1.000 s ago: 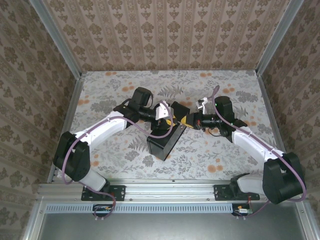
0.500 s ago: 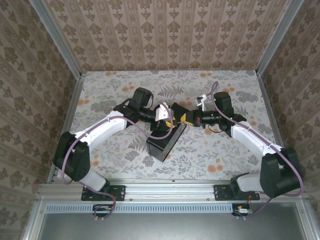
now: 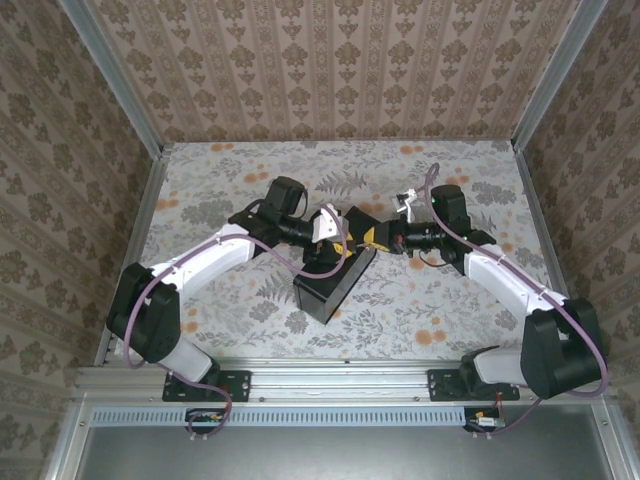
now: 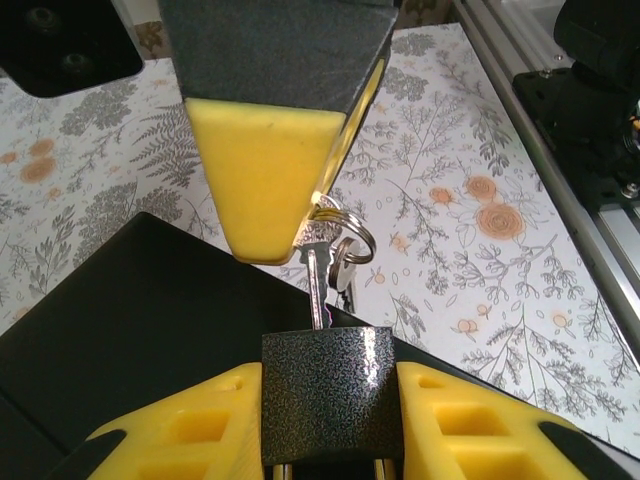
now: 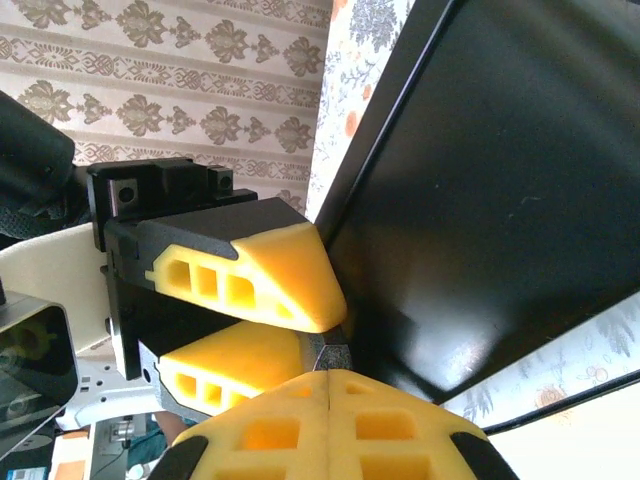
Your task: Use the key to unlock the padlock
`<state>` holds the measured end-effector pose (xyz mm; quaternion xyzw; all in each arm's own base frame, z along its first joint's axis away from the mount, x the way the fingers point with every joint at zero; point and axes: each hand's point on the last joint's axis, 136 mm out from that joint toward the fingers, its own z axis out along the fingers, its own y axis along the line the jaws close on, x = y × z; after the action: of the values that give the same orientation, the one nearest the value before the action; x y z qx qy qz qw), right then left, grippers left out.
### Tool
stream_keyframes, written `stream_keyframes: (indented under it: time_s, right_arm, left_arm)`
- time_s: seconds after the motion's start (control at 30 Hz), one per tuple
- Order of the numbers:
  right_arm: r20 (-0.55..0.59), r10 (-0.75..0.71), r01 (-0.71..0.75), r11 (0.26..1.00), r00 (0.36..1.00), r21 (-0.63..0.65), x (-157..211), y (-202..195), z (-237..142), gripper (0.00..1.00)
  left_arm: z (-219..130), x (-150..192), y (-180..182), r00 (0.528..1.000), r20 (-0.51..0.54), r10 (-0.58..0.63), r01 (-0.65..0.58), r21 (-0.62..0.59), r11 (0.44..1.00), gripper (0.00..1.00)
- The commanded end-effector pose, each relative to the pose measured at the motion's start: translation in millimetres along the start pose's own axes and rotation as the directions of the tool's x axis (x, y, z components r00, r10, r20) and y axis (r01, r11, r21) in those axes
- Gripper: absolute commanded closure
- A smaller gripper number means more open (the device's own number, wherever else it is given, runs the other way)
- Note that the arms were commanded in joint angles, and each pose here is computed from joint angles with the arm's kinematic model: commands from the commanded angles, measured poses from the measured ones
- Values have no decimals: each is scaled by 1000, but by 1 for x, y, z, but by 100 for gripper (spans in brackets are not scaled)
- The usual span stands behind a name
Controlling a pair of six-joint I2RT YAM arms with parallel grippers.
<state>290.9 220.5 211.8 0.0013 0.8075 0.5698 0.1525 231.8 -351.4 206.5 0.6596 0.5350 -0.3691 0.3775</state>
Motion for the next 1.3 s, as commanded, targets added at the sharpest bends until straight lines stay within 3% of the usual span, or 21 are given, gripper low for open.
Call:
stream_keyframes:
  time_s: [0.0,0.17,0.47,0.93,1.27]
  right_arm:
    - [20,-27,28,999,999,-36,1,10,-2,100]
    - [16,-30,31,999,999,-41,-5,9,0,100]
    - [59,17,-12,997,998,-77,-15,1,-15,100]
    - [41,-53,60,982,998,-178,0,22,-25,100]
    - [-9,-51,49,978,999,-203,6,25,-13,100]
  left_arm:
    - [-4,-25,-6,995,91,51,-52,2,999,66]
    - [-5,-24,-9,995,88,56,-57,9,998,65]
    - [-11,-17,-10,995,85,46,-48,11,999,72]
    - [-24,-9,-9,997,70,41,-46,65,997,73]
    - [-25,-12,-7,994,62,84,-85,11,996,72]
